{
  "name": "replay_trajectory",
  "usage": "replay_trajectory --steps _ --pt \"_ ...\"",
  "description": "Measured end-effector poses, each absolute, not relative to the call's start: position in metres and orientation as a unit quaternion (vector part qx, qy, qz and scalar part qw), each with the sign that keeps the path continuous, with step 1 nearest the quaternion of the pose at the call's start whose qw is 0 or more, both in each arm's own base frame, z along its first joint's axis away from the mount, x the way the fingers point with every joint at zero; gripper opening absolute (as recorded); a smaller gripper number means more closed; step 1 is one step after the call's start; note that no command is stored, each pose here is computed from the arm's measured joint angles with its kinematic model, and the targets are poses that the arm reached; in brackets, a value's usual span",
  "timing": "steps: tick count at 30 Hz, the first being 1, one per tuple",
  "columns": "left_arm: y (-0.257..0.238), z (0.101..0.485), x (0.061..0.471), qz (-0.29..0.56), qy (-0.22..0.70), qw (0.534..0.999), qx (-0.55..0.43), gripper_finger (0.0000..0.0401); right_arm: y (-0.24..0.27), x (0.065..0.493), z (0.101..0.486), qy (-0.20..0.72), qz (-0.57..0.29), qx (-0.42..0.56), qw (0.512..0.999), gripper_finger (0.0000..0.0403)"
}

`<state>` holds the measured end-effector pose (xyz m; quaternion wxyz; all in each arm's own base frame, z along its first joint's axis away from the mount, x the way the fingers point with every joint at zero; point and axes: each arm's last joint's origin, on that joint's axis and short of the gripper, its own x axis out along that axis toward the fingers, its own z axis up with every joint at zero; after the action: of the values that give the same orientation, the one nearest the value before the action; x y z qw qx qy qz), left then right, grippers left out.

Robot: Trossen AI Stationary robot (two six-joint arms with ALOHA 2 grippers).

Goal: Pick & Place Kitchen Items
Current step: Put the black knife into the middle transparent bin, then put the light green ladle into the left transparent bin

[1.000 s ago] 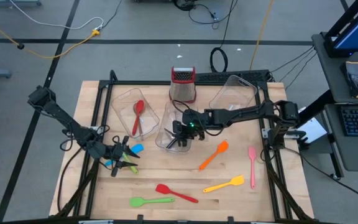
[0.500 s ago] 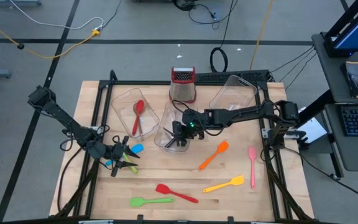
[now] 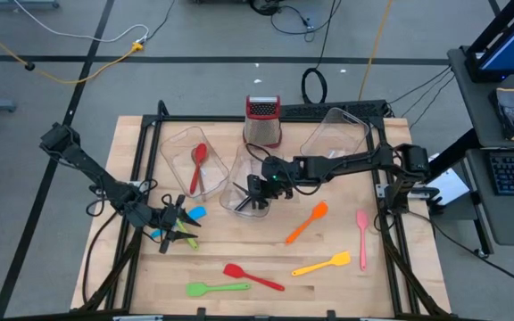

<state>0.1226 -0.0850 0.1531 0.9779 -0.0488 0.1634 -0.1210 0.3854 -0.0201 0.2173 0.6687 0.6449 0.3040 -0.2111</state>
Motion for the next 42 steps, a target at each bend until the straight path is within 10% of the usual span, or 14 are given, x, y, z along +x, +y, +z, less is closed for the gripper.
replay_trajectory --steps 26,42 --pt "-0.085 0.153 0.123 -0.119 0.165 0.977 -0.063 0.0168 -0.018 0.384 0.217 0.326 -0.193 0.608 0.698 0.0183" --pt "-0.088 0.154 0.121 -0.108 0.160 0.977 -0.095 0.0168 0.039 0.370 0.251 0.379 0.018 0.452 0.807 0.0186"
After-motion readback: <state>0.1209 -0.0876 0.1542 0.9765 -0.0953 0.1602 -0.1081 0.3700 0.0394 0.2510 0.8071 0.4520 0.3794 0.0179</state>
